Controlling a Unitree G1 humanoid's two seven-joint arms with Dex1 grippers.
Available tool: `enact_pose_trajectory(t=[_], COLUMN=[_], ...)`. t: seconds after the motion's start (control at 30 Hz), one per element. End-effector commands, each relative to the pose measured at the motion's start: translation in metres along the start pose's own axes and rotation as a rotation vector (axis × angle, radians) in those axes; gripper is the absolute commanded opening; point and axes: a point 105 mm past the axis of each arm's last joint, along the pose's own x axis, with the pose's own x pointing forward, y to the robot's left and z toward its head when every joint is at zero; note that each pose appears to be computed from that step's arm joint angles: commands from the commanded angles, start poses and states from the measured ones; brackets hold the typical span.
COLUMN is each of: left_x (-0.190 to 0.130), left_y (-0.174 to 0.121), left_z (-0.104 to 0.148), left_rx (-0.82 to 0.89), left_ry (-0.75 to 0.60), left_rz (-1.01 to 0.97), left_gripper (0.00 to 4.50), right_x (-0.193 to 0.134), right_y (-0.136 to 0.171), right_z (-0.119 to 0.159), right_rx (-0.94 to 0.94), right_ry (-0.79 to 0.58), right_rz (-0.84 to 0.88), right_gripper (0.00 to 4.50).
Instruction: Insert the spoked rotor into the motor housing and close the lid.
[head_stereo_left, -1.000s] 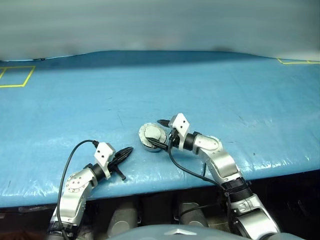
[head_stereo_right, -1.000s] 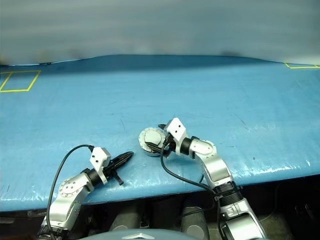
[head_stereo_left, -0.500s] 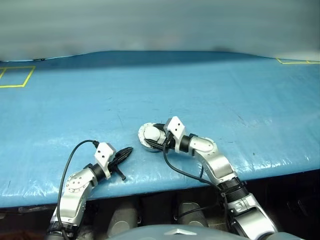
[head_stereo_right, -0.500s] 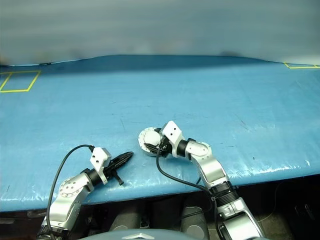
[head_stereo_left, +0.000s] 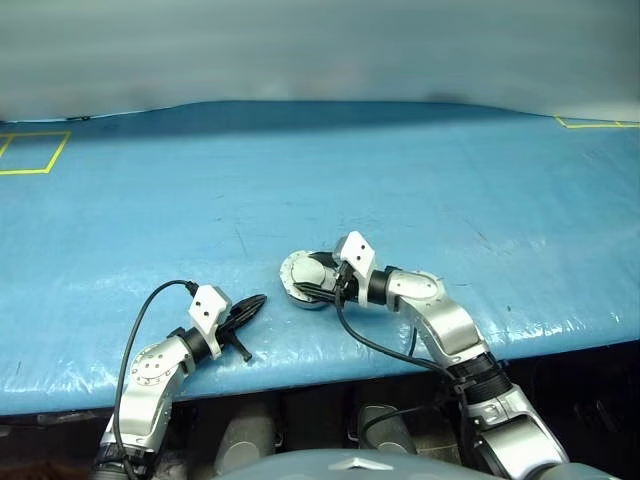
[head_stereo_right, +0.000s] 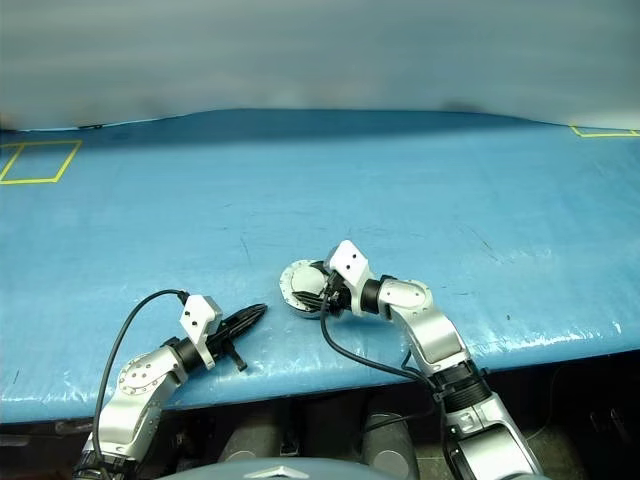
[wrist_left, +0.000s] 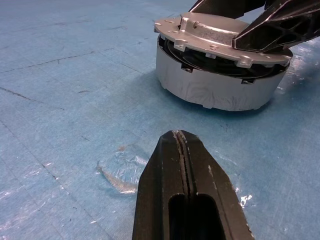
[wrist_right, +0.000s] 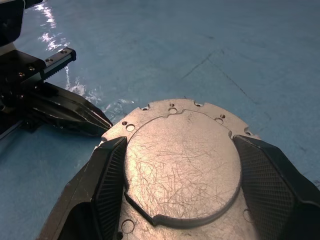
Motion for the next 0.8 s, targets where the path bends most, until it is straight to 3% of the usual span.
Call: enact_pose_trajectory(t=[0.03, 0.3, 0.63, 0.8], left_x=[0.002, 0.0, 0.001, 0.003], left_y=[-0.004, -0.006, -0.008, -0.009], left_z=[0.0, -0.002, -0.003, -0.003], left_rx=[-0.009, -0.014, -0.016, -0.023], left_ry=[-0.006, -0.005, -0.005, -0.006], left_rz=[-0.016, -0.013, -0.017, -0.028], left_gripper=[0.0, 0.0, 0.0, 0.0], right_x=[0.002, 0.0, -0.002, -0.004], right_y=[0.006, 0.004, 0.003, -0.004], right_z=[0.016, 0.005, 0.011, 0.004], right_rx=[-0.05, -0.158, -0.144, -0.192], right_ry=[-0.034, 0.06, 0.044, 0.112], right_rz=[0.028, 0.031, 0.038, 0.013], right_gripper=[3.03, 3.03, 3.03, 3.03])
